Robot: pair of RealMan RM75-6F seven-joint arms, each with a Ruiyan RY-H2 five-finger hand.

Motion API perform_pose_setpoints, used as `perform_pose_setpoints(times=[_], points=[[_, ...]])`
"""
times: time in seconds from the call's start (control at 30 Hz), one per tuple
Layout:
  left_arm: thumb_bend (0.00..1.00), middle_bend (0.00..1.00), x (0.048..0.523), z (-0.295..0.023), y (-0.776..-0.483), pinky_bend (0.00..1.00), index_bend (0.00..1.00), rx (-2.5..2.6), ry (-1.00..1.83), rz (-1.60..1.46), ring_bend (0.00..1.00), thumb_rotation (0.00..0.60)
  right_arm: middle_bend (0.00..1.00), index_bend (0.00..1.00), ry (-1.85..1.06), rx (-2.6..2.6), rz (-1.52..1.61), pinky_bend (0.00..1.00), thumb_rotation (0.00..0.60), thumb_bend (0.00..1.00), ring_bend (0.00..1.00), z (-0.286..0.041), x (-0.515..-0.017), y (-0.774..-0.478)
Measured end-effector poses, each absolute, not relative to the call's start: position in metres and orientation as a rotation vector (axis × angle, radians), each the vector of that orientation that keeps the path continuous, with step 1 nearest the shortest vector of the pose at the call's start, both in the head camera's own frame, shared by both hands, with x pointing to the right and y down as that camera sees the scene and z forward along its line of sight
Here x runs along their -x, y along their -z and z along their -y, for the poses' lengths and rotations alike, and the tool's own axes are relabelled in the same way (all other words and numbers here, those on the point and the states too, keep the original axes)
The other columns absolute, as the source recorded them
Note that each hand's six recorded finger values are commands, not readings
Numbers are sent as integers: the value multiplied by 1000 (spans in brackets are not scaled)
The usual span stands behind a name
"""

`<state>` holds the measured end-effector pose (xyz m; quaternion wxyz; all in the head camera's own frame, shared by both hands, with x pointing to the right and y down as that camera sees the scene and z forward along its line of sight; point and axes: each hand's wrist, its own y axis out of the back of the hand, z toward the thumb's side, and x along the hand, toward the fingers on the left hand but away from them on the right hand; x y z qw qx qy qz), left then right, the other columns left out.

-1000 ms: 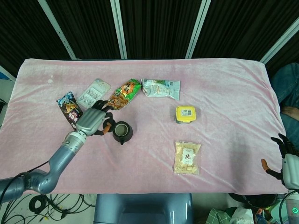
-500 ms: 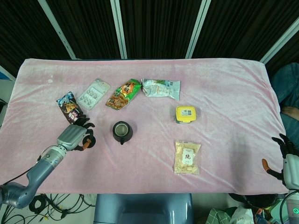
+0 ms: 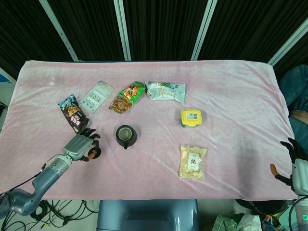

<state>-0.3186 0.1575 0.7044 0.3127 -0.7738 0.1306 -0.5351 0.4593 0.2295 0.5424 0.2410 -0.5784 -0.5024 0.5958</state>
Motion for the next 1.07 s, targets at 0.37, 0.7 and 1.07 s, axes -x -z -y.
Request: perform_pose_setpoints(times=[0.37,0.7,1.07], points=[[366,122,312,-148,-682,0,59,2066,1370,-419,0,600,83,203,-1631,1583,1376,212,600,259,126,-229,-459,-542],[366,121,343,-118,-616,0,151,1899,1301,-626,0,600,83,203,-1624,1564,1337,212,600,259,126,-228,-458,-541],[365,82,432,-152,-578,0,143,1653,1505,-748,0,600,83,203,-1604,1573,1313,212,600,260,126,-230,-451,-543]])
